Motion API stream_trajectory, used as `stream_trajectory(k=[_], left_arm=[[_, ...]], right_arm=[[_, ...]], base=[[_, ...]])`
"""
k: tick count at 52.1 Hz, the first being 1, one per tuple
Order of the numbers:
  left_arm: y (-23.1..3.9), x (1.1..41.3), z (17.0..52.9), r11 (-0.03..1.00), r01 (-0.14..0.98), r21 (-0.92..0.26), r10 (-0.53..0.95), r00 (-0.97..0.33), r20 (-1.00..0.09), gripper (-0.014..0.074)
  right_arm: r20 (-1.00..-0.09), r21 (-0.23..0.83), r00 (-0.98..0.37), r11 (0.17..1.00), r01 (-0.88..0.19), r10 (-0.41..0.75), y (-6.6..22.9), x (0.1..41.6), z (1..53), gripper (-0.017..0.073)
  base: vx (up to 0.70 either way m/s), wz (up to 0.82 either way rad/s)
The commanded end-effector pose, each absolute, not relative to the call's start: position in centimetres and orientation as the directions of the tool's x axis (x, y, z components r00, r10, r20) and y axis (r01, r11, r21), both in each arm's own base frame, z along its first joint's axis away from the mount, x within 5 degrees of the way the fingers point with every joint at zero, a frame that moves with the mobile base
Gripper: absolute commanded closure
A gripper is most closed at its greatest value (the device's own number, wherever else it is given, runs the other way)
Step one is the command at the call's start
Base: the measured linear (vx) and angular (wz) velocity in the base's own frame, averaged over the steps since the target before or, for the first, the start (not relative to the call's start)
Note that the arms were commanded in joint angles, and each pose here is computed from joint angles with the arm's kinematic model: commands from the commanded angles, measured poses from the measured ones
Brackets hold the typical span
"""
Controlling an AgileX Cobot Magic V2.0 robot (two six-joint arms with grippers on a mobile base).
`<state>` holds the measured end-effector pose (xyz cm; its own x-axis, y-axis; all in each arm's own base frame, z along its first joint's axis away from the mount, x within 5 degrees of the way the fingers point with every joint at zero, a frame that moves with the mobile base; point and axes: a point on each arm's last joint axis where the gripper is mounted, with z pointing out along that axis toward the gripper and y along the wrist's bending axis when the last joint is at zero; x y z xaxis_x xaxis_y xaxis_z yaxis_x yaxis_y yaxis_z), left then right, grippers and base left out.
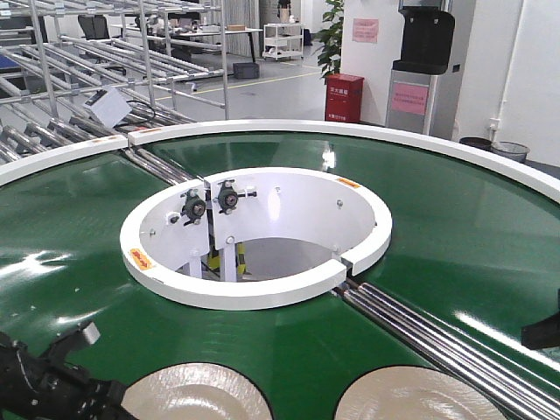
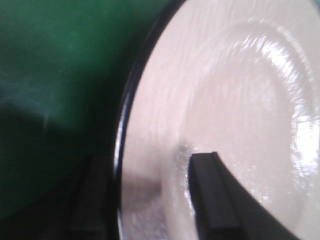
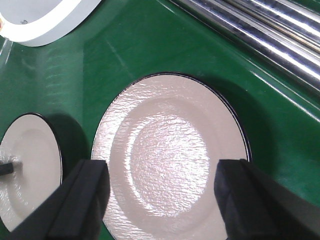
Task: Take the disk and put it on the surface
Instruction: 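Lower both grippers and pinch the rims of the two cream plates, then lift both plates upright off the conveyor with both grippers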
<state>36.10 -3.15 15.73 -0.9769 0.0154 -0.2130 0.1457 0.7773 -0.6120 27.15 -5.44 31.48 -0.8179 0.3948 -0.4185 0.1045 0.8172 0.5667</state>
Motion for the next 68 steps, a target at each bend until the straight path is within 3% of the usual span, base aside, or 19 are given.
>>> stream_trajectory(k=[1, 4, 6, 12, 20, 28, 36, 56, 62, 68], left_arm=[[-4.6, 36.3, 18.4, 0.721, 0.191, -0.666, 0.015, -0.965, -0.26, 0.0372], [-4.8, 36.3, 18.5, 0.706, 0.186, -0.683, 0.008, -0.967, -0.255, 0.0543], [-4.9, 36.3, 18.7, 0.694, 0.184, -0.696, 0.003, -0.968, -0.252, 0.0605], [-5.2, 36.2, 20.1, 0.641, 0.199, -0.741, -0.019, -0.961, -0.275, 0.0604], [-5.2, 35.8, 24.5, 0.558, 0.27, -0.785, -0.114, -0.912, -0.395, 0.0603], [-3.4, 34.6, 29.9, 0.494, 0.309, -0.813, -0.271, -0.834, -0.481, 0.0603], [-1.5, 33.4, 33.2, 0.44, 0.337, -0.832, -0.375, -0.773, -0.512, 0.0603], [-0.7, 33.4, 33.5, 0.413, 0.321, -0.852, -0.422, -0.762, -0.492, 0.0603], [-0.7, 33.4, 33.5, 0.409, 0.306, -0.86, -0.431, -0.765, -0.478, 0.0603], [-0.7, 33.4, 33.5, 0.408, 0.305, -0.861, -0.432, -0.766, -0.476, 0.0603]], right_arm=[[-0.499, 0.572, -0.765, 0.818, 0.062, 0.407, -5.3, 27.0, 33.6, 0.0059], [-0.499, 0.57, -0.766, 0.819, 0.063, 0.406, -5.3, 27.0, 33.5, 0.0059], [-0.5, 0.562, -0.767, 0.824, 0.066, 0.402, -5.4, 27.0, 33.4, 0.0059], [-0.507, 0.524, -0.771, 0.848, 0.079, 0.386, -5.8, 27.1, 33.1, 0.0059], [-0.47, 0.483, -0.799, 0.867, 0.123, 0.375, -6.6, 27.8, 31.5, 0.0059], [-0.44, 0.458, -0.843, 0.885, 0.086, 0.31, -7.3, 29.3, 29.0, 0.0059], [-0.366, 0.48, -0.872, 0.869, 0.121, 0.324, -8.0, 31.1, 25.6, 0.0059], [-0.184, 0.673, -0.924, 0.728, 0.131, 0.336, -7.5, 33.8, 18.8, 0.0085], [-0.185, 0.743, -0.938, 0.667, 0.062, 0.293, -6.0, 34.4, 18.3, 0.0142], [-0.184, 0.745, -0.956, 0.667, 0.016, 0.228, -3.9, 34.9, 17.5, 0.023]], base=[[0.0, 0.0], [0.0, 0.0], [0.0, 0.0], [0.0, 0.0], [0.0, 0.0], [0.0, 0.0], [0.0, 0.0], [0.0, 0.0], [0.0, 0.0], [0.0, 0.0]])
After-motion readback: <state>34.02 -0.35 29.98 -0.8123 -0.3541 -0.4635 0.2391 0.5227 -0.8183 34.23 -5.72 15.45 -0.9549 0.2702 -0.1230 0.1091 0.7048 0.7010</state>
